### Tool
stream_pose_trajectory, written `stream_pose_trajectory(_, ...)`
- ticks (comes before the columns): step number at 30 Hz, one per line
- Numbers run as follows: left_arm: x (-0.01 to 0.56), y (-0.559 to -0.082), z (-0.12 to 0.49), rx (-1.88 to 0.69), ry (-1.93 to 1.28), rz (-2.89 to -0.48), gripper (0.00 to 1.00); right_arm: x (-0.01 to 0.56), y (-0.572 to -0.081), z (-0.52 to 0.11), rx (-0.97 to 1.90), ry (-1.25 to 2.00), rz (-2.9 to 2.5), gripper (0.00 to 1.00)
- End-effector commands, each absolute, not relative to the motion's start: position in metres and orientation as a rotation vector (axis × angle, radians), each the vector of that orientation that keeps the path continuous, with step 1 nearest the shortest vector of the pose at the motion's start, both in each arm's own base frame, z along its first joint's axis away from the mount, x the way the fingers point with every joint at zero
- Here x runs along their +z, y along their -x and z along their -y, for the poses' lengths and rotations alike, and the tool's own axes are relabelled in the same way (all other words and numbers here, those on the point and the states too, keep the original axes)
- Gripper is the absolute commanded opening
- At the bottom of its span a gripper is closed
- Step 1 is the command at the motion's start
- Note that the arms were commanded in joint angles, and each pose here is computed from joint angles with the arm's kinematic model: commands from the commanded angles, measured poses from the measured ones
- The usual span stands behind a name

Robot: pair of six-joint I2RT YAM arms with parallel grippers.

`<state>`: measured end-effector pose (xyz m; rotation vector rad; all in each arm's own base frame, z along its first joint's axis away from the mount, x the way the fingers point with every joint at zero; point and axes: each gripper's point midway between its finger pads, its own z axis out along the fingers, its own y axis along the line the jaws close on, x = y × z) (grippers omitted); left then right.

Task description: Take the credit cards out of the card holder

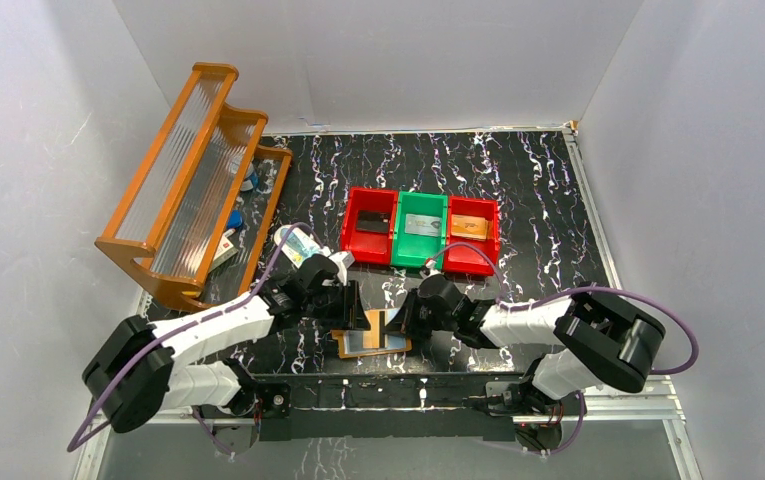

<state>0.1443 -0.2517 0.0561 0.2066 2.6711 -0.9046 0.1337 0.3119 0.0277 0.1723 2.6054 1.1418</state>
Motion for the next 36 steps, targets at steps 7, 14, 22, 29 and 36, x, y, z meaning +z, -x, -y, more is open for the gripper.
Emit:
stream_pose_trajectory(7,0.018,-0.131,0.245,-0.837,-0.283,-2.782,0.34,0.016,-0.129,-0.309,1.171,-0.204,-2.638,0.14)
stream_pose_trajectory(14,-0.007,-0.115,0.228,-0.747,-0.300,-2.861,0.25,0.031,-0.135,-0.321,1.290,-0.219,-2.575,0.24)
stream_pose_trajectory(22,-0.023,-0.105,0.218,-0.692,-0.312,-2.923,0.21,0.022,-0.129,-0.324,1.381,-0.234,-2.568,0.30)
stream_pose_trajectory(29,-0.021,-0.106,0.215,-0.683,-0.299,-2.904,0.20,0.019,-0.129,-0.320,1.375,-0.264,-2.559,0.17)
stream_pose_trajectory(36,-0.017,-0.107,0.213,-0.681,-0.286,-2.889,0.20,0.022,-0.129,-0.316,1.338,-0.245,-2.563,0.23)
